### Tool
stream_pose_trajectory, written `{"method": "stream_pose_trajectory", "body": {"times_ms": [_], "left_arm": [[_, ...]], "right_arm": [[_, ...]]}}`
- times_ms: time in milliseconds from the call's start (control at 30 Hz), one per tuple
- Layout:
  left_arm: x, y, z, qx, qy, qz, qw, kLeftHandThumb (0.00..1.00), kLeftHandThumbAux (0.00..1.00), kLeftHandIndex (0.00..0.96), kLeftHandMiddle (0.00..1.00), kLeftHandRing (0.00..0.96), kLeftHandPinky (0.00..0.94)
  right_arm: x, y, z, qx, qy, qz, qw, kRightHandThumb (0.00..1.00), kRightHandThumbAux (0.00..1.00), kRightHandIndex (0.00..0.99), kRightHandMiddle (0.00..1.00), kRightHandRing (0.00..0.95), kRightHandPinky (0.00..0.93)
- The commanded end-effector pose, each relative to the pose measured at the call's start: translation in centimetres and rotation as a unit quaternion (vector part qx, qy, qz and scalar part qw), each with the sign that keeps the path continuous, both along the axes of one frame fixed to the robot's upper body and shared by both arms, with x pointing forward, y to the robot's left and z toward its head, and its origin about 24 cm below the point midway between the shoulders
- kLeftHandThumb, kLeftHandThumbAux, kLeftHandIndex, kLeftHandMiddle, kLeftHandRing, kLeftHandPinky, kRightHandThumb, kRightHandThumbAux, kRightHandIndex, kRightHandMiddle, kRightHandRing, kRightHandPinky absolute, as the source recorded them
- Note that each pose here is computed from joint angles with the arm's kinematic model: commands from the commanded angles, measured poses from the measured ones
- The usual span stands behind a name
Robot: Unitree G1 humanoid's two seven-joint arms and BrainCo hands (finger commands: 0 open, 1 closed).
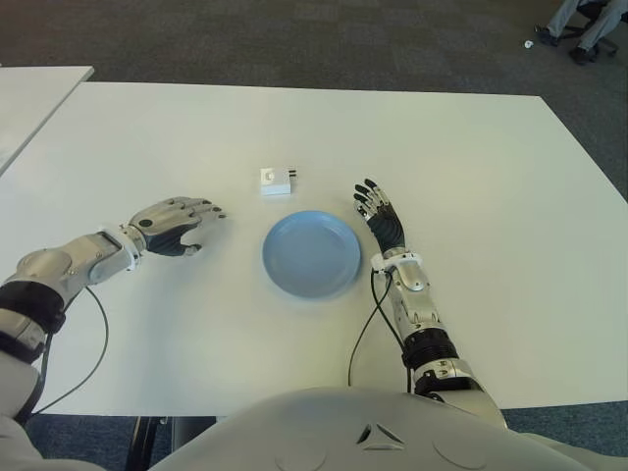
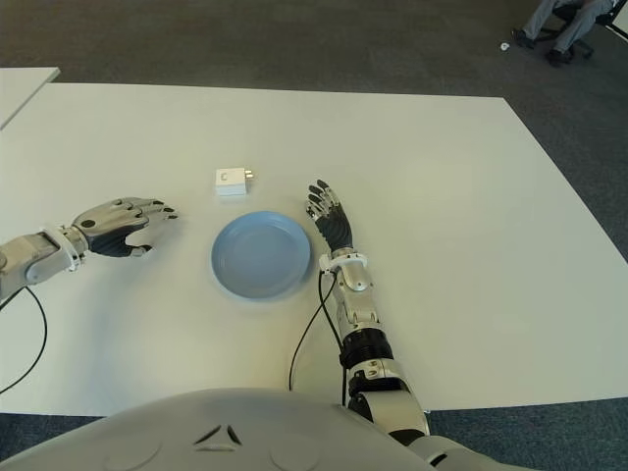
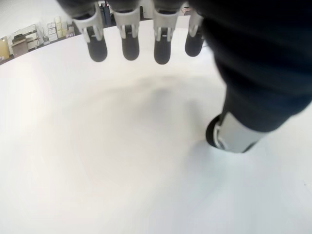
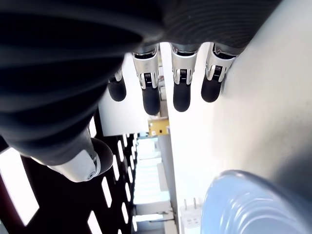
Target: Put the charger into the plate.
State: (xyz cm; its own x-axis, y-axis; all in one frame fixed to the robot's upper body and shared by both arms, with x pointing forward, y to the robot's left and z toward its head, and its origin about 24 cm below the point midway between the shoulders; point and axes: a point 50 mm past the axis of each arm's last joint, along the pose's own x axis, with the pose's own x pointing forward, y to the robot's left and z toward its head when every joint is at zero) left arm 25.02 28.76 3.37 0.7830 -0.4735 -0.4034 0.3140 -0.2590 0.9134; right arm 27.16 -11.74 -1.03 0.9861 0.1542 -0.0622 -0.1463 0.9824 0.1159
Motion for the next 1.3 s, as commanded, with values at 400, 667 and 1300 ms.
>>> {"method": "stream_pose_trajectory", "body": {"times_ms": [400,667,1300], "left_arm": [[-2.2,0.0,0.6,-0.010,0.000,-0.002,1.000,0.000,0.669,0.040,0.077,0.060,0.056],[-0.6,-1.4,1.2,-0.021,-0.032,-0.006,0.999,0.000,0.667,0.028,0.064,0.045,0.039],[5.2,-6.4,1.0,-0.061,-0.126,0.000,0.990,0.000,0.646,0.000,0.002,0.000,0.000]], "right_arm": [[0.1,-0.1,-0.7,0.003,0.017,-0.003,1.000,0.000,0.623,0.025,0.158,0.109,0.005],[0.1,-0.1,-0.8,0.001,0.018,0.000,1.000,0.000,0.622,0.018,0.154,0.107,0.004],[0.3,0.0,-1.0,-0.002,0.025,0.002,1.000,0.000,0.600,0.030,0.160,0.114,0.019]]}}
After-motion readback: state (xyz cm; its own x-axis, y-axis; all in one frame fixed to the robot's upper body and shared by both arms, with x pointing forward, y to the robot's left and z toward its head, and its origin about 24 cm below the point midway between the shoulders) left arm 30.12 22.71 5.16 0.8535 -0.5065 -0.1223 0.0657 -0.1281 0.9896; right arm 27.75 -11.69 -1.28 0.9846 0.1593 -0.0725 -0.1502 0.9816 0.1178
